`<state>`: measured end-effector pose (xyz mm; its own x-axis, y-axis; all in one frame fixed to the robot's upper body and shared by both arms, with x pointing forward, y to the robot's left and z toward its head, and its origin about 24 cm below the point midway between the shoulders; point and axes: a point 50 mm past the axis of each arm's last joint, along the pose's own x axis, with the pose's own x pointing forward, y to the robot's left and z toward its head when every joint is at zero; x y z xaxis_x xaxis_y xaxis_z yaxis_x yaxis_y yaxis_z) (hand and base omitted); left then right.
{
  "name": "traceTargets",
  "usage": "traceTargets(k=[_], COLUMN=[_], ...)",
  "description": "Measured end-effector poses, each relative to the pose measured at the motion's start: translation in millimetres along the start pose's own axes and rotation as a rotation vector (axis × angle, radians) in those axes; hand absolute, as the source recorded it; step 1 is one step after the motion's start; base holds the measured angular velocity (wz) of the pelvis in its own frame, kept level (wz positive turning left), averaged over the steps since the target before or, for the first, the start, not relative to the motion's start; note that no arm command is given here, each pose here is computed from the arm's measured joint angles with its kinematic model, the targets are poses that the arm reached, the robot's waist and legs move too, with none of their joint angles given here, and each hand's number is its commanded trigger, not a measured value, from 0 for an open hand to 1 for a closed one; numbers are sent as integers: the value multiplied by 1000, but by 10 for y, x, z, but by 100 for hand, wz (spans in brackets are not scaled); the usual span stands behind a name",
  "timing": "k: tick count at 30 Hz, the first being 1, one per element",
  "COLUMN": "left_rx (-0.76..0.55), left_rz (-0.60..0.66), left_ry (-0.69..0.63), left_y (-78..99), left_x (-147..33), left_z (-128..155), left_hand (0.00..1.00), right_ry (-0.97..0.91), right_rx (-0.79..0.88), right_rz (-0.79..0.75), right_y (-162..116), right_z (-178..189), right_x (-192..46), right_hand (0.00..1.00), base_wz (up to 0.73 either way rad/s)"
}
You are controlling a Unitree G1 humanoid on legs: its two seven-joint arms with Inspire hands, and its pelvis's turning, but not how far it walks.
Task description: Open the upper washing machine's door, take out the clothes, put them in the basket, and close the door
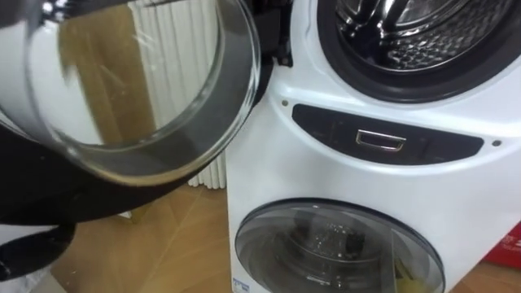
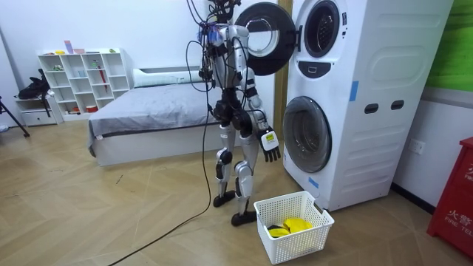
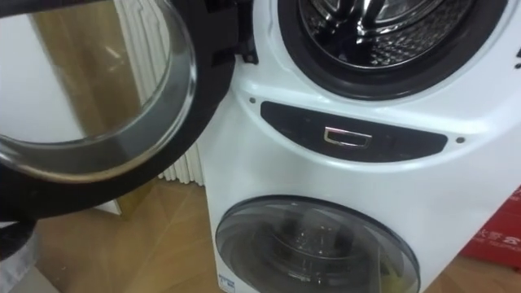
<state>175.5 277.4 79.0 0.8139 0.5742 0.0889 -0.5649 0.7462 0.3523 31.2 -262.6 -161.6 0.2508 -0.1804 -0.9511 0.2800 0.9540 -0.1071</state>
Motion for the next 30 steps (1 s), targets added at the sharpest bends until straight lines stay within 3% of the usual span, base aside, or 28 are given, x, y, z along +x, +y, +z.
traceTargets(k=[20,23,30], left_rx=[-9,-92,-386], left_rz=[-47,-68,-201], left_ry=[-22,-3,86], left_y=[-54,-85,-362], left_x=[-84,-92,-200], left_z=[-19,-20,-43], left_hand=[0,0,0], right_ry=[-50,-57,-55], right_rx=[21,14,-36], right_rz=[59,91,130], right_y=[121,162,256], right_z=[88,114,162], right_x=[22,27,44], right_hand=[0,0,0], base_wz=[1,2,10])
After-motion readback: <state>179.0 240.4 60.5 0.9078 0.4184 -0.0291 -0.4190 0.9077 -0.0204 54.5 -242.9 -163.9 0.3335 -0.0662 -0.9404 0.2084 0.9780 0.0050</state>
